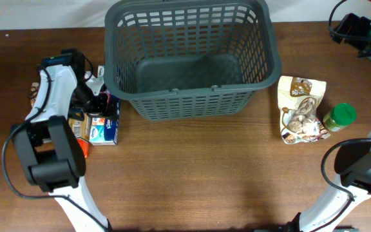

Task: Pack container
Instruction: 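Lower the left gripper and grasp the Kleenex tissue pack row, then lift the tissue packs with the left gripper and drop into basket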

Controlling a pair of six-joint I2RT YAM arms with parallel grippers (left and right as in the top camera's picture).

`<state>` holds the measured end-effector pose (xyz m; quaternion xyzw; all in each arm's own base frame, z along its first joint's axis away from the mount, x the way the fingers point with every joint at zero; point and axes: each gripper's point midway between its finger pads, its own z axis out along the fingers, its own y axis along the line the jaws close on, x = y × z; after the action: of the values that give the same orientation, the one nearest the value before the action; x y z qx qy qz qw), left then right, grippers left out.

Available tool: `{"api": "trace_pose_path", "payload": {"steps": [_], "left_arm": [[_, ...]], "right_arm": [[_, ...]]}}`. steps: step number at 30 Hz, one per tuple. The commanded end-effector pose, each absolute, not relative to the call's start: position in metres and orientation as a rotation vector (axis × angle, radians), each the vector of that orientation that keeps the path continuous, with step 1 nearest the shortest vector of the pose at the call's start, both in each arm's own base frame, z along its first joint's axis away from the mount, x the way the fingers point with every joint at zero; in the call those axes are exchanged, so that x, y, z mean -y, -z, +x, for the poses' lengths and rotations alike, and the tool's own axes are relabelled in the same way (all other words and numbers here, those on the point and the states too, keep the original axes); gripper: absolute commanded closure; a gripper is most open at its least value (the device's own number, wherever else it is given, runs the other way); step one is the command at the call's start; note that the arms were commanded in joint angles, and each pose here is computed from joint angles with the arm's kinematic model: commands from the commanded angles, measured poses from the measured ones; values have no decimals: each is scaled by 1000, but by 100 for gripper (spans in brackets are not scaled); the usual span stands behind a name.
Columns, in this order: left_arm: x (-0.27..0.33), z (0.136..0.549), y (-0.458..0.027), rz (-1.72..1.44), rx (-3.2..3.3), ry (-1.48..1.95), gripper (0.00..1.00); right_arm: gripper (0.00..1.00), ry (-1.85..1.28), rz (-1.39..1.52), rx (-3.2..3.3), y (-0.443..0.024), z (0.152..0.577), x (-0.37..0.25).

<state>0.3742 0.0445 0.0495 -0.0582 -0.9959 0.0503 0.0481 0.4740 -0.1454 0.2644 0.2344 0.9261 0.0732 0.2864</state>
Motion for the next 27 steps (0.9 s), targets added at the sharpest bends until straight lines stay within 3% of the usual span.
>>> {"api": "trace_pose_path", "payload": {"steps": [1, 6, 8, 10, 12, 15, 16, 22, 27], "left_arm": [[-43, 371, -24, -225, 2980, -179, 0], [-40, 366, -5, -275, 2924, -198, 5], [-39, 366, 0, -277, 2913, -200, 11], [-37, 364, 3, -282, 2899, -203, 30], [-36, 364, 4, -282, 2897, -203, 58], [-36, 363, 3, -280, 2891, -204, 93], [-36, 361, 2, -279, 2885, -207, 98], [-38, 370, -26, -254, 2891, -204, 98], [-43, 403, -86, -232, 3008, -168, 98]], "right_arm": [[1, -180, 631, -2464, -266, 478, 148], [1, -180, 631, -2464, -266, 478, 148], [1, -180, 631, -2464, -266, 478, 148], [1, -180, 631, -2464, -266, 478, 148], [1, -180, 631, -2464, -266, 478, 148], [1, -180, 631, -2464, -266, 478, 148], [1, -180, 631, -2464, -266, 478, 148], [1, -180, 631, -2464, -266, 478, 148], [1, -180, 631, -2464, -266, 478, 148]]}}
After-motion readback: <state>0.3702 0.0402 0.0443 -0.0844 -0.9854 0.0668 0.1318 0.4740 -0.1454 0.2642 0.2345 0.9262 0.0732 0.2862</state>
